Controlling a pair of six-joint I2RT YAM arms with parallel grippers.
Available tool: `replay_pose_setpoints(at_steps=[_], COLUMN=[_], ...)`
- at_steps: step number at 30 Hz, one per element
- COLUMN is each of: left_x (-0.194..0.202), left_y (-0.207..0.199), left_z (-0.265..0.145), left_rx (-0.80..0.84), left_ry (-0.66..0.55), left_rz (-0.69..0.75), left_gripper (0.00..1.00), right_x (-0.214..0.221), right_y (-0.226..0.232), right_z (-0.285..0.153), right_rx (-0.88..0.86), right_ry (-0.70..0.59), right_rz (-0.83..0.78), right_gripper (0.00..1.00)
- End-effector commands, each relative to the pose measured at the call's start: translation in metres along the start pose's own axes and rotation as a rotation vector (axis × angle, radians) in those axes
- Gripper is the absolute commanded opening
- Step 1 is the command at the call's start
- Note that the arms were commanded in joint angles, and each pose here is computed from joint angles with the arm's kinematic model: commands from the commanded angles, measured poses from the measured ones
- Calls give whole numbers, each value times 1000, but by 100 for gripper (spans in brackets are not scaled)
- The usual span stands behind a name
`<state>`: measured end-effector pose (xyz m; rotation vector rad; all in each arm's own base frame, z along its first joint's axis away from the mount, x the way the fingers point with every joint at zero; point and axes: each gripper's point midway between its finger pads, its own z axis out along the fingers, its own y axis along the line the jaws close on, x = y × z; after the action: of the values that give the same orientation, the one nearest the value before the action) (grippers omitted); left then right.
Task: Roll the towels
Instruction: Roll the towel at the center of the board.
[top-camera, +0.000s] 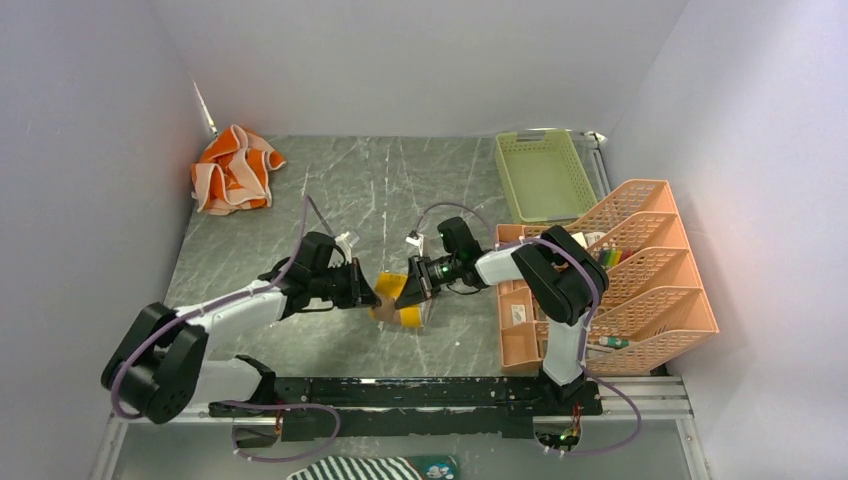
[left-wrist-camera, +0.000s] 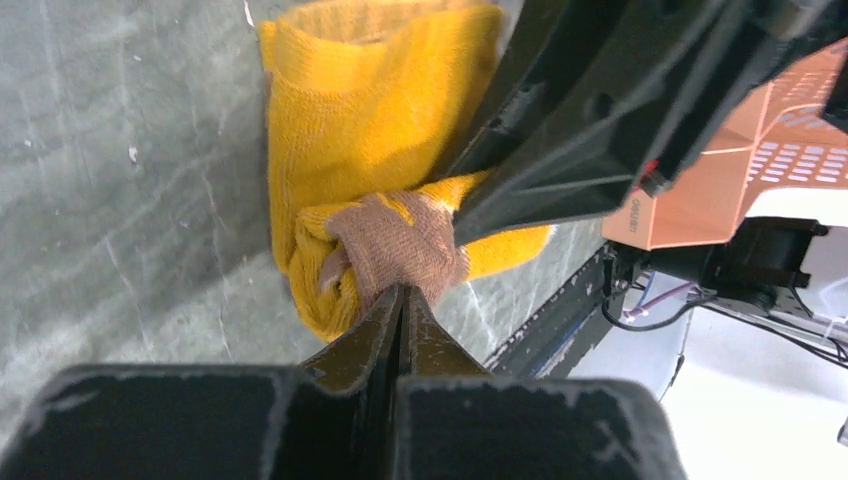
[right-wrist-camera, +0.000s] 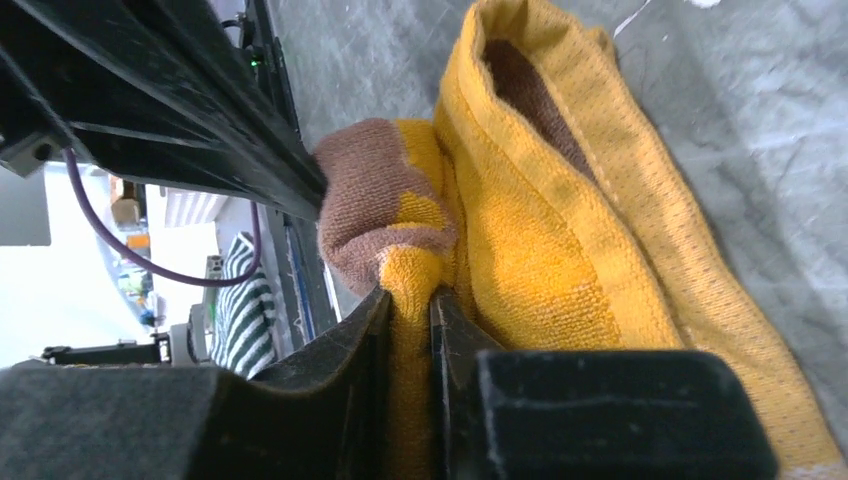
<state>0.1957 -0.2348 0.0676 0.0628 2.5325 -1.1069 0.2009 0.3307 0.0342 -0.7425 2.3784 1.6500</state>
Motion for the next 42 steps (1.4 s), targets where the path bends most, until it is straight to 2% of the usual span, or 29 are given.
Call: replay_pose_setpoints(at_steps=[1, 4, 7, 9, 12, 15, 16, 23, 33, 42], left_x=[-7, -3, -8, -12, -20, -26, -28, -35, -58, -75], left_y=[5, 22, 40, 49, 53, 54, 53, 58, 55, 58], left_z=[20, 30, 34, 37, 43, 50, 52, 54, 60, 64], left_rx=[6, -59, -155, -210, -243, -253, -255, -299, -338, -325], left_ry=[-35, -23, -27, -21, -16, -7, -4, 9, 21, 65], left_rz=[28, 10, 22, 34, 46, 52, 54, 80, 133, 159], left_gripper=[9, 8, 8, 7, 7, 7, 7, 7, 7, 8], right_x=[-8, -17, -39, -55, -70, -67, -62, -33, -26, -39], right_y=[-16, -11, -5, 4, 24, 50, 56, 42, 19, -5], right_z=[-1, -7, -24, -39, -60, -73, -73, -54, -21, -14], right_rx=[83, 114, 232, 344, 496, 561, 554, 545, 541, 640], right_ry=[9, -11, -88, -156, -246, -299, -293, -109, 44, 72], right_rz=[-26, -84, -246, -408, -721, -986, -1047, -1179, -1275, -1284], right_gripper=[19, 34, 55, 65, 71, 97, 100, 100, 93, 91])
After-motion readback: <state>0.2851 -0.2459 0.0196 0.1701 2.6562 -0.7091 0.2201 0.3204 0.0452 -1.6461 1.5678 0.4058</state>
